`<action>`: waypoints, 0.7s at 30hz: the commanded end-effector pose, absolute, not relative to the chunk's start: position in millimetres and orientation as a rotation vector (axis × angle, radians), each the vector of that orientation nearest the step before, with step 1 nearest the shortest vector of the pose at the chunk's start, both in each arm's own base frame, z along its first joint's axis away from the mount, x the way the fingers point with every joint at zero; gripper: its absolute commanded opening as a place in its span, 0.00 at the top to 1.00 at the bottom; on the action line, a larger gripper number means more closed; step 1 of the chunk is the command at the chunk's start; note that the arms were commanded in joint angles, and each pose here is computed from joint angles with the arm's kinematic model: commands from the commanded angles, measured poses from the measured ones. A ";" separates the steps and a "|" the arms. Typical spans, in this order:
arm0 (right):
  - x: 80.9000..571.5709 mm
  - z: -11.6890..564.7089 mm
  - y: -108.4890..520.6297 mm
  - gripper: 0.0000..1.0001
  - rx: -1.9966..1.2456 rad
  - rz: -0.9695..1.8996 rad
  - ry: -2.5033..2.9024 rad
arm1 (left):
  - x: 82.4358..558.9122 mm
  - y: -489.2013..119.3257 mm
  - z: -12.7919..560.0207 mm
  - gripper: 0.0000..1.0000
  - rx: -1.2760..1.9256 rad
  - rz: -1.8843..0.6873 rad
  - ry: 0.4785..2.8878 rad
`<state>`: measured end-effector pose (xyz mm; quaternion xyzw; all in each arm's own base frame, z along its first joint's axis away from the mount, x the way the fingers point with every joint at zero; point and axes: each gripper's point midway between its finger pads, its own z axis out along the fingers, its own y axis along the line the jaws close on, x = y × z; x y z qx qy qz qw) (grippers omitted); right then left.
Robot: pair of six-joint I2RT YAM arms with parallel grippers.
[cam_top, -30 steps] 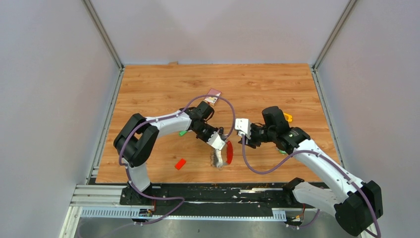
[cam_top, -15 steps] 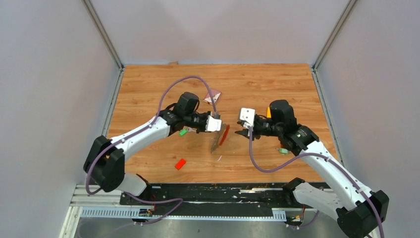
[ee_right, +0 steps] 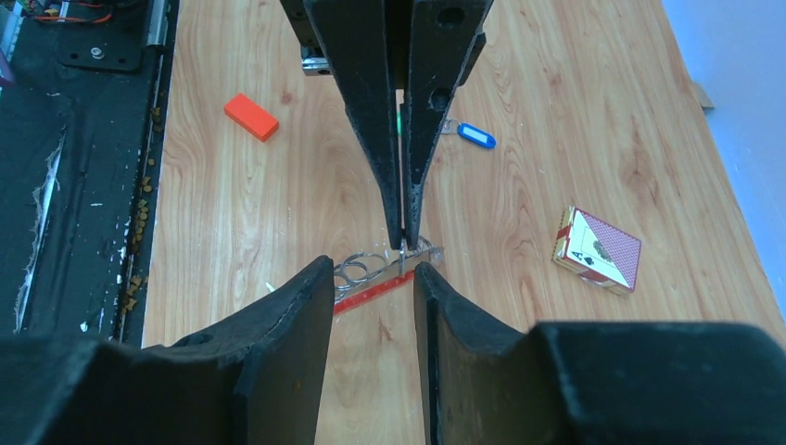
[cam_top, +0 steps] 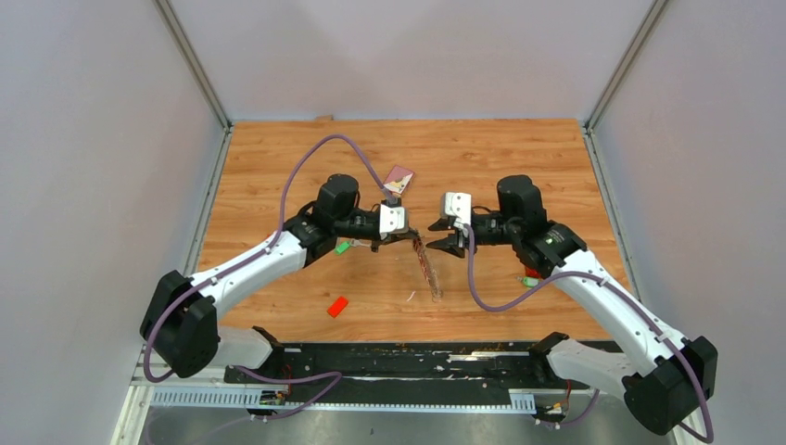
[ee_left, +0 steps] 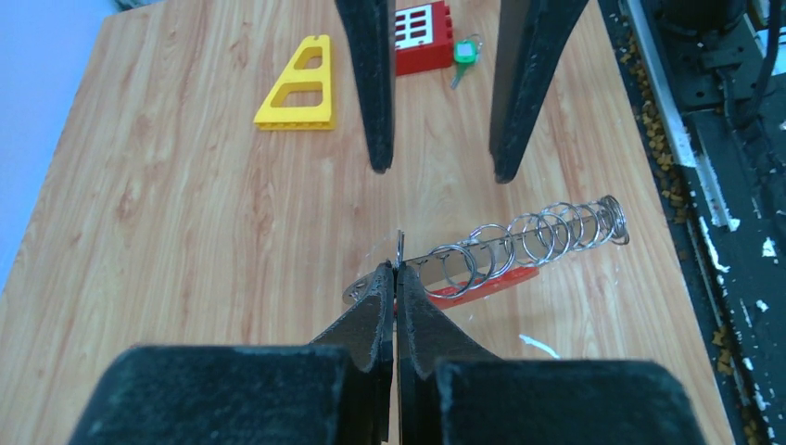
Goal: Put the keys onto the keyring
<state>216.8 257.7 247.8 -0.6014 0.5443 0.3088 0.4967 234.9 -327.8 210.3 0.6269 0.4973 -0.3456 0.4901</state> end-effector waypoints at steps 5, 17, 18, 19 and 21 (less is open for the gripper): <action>217.1 248.0 267.5 0.64 -1.492 0.787 1.231 | 218.8 -336.7 243.2 1.00 1.453 -0.921 1.102; 220.2 227.9 266.0 0.67 -1.523 0.774 1.266 | 213.9 -339.2 247.4 1.00 1.398 -0.983 1.100; 220.3 228.1 266.2 0.68 -1.522 0.776 1.267 | 214.0 -339.1 247.0 1.00 1.397 -0.983 1.101; 220.4 228.6 266.1 0.68 -1.520 0.775 1.267 | 213.8 -339.0 246.4 1.00 1.396 -0.985 1.101; 220.6 228.6 266.1 0.71 -1.519 0.774 1.266 | 213.1 -339.0 246.3 1.00 1.397 -0.987 1.100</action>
